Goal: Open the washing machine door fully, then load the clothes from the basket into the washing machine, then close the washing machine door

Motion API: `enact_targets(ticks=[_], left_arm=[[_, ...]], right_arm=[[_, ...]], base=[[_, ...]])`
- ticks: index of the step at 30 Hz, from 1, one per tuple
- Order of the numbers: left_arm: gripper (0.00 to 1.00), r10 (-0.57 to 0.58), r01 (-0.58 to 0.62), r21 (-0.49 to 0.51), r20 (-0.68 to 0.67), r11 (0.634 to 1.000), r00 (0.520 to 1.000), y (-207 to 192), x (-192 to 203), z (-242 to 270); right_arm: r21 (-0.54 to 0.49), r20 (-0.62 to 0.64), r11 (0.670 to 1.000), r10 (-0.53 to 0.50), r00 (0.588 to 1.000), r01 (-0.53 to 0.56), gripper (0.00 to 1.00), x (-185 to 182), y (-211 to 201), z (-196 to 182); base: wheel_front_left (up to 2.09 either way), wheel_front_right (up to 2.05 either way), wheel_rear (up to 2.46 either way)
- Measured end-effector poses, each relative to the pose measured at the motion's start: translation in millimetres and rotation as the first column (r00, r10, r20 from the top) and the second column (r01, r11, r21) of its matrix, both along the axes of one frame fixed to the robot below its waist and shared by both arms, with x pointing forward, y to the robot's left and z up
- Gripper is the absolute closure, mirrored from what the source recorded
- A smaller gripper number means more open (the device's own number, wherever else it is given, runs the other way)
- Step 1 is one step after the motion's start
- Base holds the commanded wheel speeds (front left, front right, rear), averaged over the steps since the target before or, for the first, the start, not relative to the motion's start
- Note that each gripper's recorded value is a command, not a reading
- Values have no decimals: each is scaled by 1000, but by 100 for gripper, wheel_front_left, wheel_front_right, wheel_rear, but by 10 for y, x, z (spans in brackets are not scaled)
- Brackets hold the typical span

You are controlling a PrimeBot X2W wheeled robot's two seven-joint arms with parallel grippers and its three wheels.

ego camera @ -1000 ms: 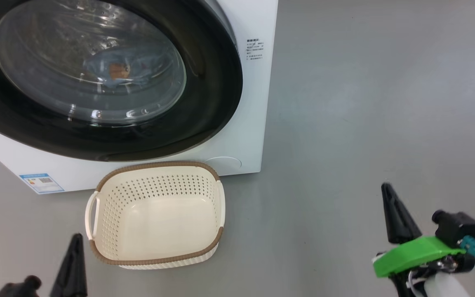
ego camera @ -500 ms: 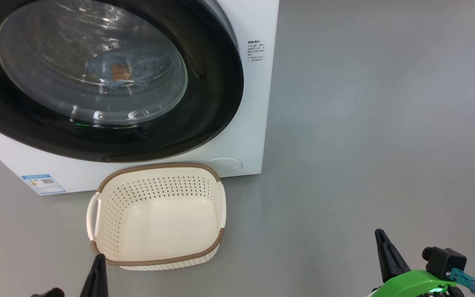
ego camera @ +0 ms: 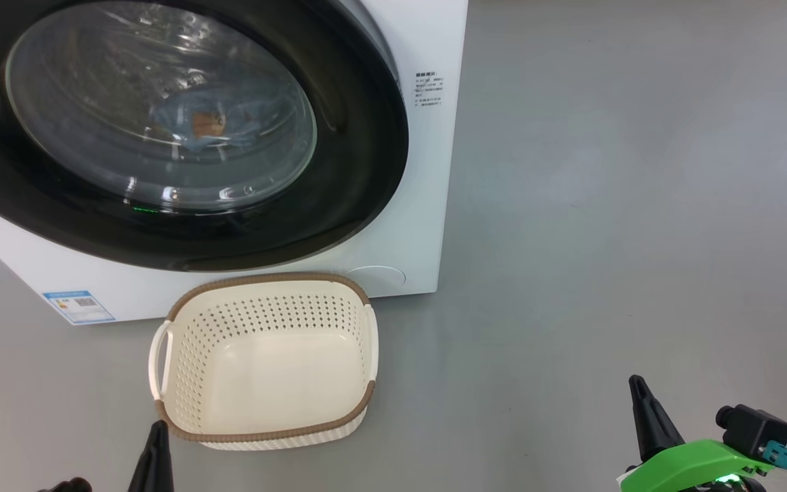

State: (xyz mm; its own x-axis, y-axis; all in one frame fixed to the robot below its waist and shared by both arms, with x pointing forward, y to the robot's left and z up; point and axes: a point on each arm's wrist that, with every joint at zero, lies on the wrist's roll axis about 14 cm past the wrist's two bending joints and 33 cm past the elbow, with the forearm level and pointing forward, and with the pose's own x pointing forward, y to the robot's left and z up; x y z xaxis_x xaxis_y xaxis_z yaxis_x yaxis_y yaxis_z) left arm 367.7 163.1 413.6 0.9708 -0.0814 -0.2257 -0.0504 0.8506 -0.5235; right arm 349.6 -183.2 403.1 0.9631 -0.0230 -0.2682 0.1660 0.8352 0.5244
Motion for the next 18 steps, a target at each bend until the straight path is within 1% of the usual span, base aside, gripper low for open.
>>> enact_targets(ticks=[5,8,18], left_arm=[[100,22,-22,-47,-4,999,1000,24,3,22],[100,33,-33,-67,-4,997,999,39,6,38],[100,75,-77,-156,-20,985,997,89,8,70]], right_arm=[[35,4,999,-20,1000,20,100,12,-29,24],[72,6,997,-40,999,40,100,19,-53,39],[150,11,987,-62,998,60,100,46,-58,91]], base=[[0,0,0],[0,0,0],[0,0,0]])
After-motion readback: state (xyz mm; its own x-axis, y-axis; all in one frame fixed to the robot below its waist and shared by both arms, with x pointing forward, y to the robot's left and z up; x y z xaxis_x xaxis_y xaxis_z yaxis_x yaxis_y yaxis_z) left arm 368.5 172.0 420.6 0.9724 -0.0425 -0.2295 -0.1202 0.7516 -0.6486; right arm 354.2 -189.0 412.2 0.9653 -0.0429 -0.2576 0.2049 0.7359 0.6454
